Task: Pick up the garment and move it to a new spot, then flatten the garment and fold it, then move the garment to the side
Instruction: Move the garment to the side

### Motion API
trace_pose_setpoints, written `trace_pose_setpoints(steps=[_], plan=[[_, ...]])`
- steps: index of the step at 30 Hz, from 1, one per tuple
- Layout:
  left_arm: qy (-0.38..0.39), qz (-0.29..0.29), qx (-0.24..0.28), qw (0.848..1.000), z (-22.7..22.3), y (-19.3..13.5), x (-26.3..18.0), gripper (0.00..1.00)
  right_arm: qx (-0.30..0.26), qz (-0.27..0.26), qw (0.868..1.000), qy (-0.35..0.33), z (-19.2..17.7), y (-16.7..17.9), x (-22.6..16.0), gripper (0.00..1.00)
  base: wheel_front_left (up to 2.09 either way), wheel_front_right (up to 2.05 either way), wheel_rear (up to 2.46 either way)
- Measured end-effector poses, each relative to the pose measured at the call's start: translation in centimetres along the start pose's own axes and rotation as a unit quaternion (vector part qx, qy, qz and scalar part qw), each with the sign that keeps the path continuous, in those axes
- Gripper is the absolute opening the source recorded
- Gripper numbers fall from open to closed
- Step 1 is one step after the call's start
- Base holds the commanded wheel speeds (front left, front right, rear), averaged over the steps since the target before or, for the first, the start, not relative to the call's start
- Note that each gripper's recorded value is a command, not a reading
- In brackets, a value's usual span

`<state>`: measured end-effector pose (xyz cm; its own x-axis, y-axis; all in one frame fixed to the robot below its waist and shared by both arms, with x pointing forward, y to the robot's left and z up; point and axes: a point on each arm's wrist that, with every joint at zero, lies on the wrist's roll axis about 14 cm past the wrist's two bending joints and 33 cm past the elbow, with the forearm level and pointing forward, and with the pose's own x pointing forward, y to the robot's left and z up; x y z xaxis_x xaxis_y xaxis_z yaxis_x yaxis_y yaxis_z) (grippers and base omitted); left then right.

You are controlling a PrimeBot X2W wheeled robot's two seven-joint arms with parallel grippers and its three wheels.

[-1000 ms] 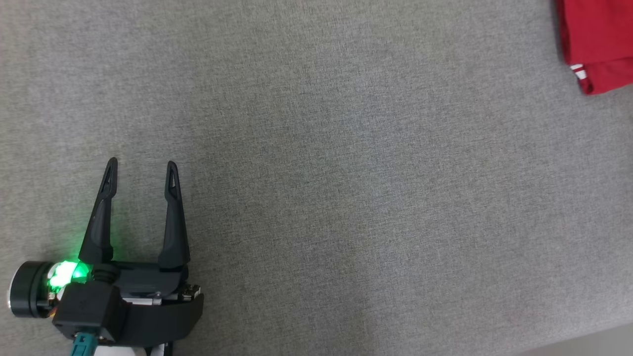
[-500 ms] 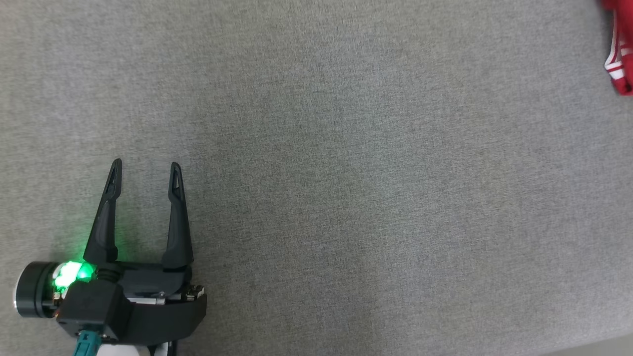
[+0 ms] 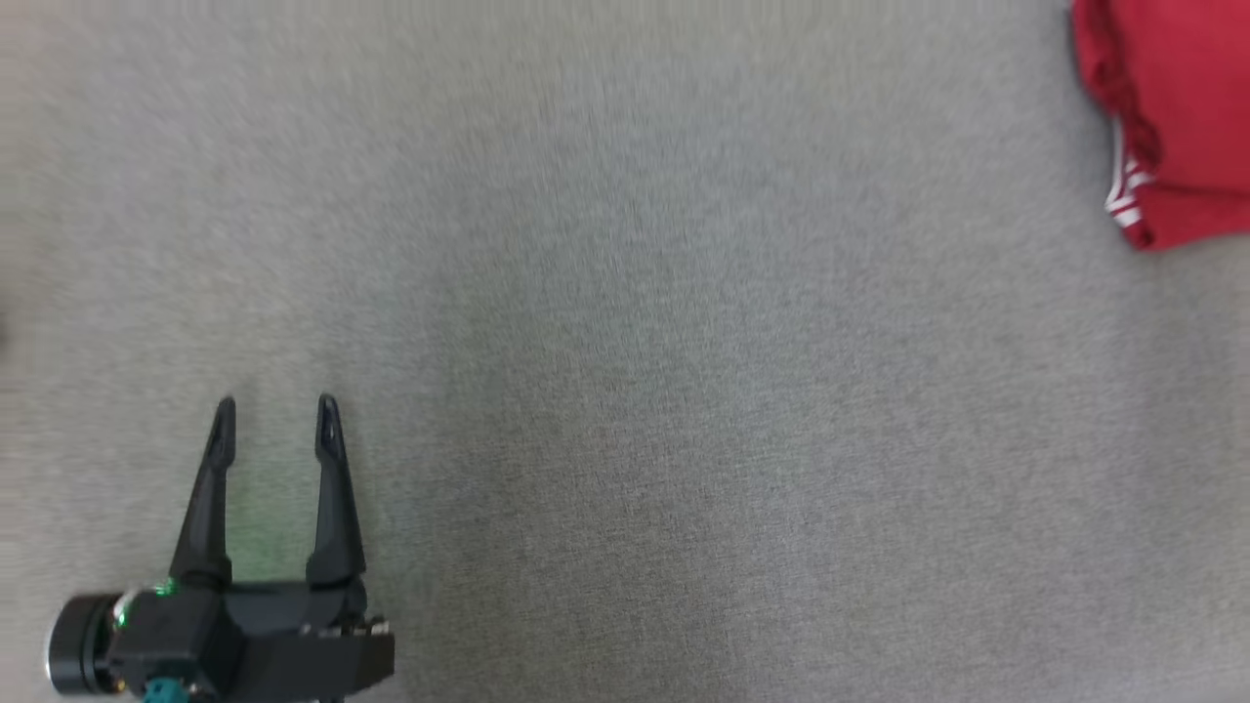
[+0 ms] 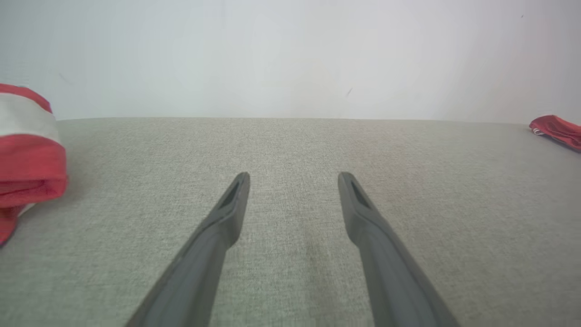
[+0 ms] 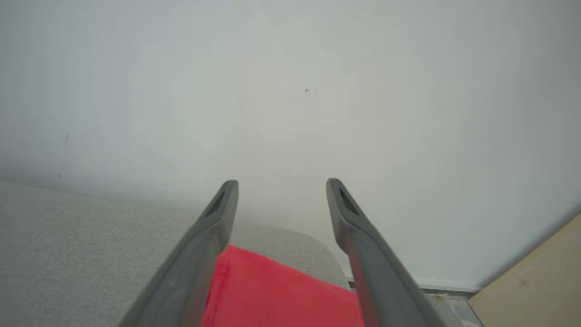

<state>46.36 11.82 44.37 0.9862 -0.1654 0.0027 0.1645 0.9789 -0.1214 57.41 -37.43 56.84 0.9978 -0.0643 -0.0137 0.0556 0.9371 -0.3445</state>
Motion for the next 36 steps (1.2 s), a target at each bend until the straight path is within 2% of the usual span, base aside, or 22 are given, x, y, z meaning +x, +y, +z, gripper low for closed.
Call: trace_pose_setpoints(steps=[4, 13, 25, 36], plan=[[-0.010, 0.012, 0.003, 1.000, 1.9, 0.7, -2.0, 1.00, 0.044, 0.017, 0.998, -0.038, 1.4, 3.0, -3.2, 1.00, 0.00, 0.00, 0.00], [-0.033, 0.029, 0.001, 0.999, 4.8, 1.6, -5.4, 1.00, 0.108, 0.053, 0.990, -0.070, 1.9, 9.1, -9.9, 1.00, 0.00, 0.00, 0.00], [-0.069, 0.055, 0.009, 0.996, 7.9, 3.2, -8.9, 1.00, 0.214, 0.080, 0.971, -0.068, 0.8, 15.9, -16.8, 1.00, 0.00, 0.00, 0.00], [-0.079, 0.067, 0.006, 0.995, 8.6, 3.6, -11.5, 1.00, 0.258, 0.081, 0.961, -0.060, 0.2, 18.5, -21.6, 1.00, 0.00, 0.00, 0.00]])
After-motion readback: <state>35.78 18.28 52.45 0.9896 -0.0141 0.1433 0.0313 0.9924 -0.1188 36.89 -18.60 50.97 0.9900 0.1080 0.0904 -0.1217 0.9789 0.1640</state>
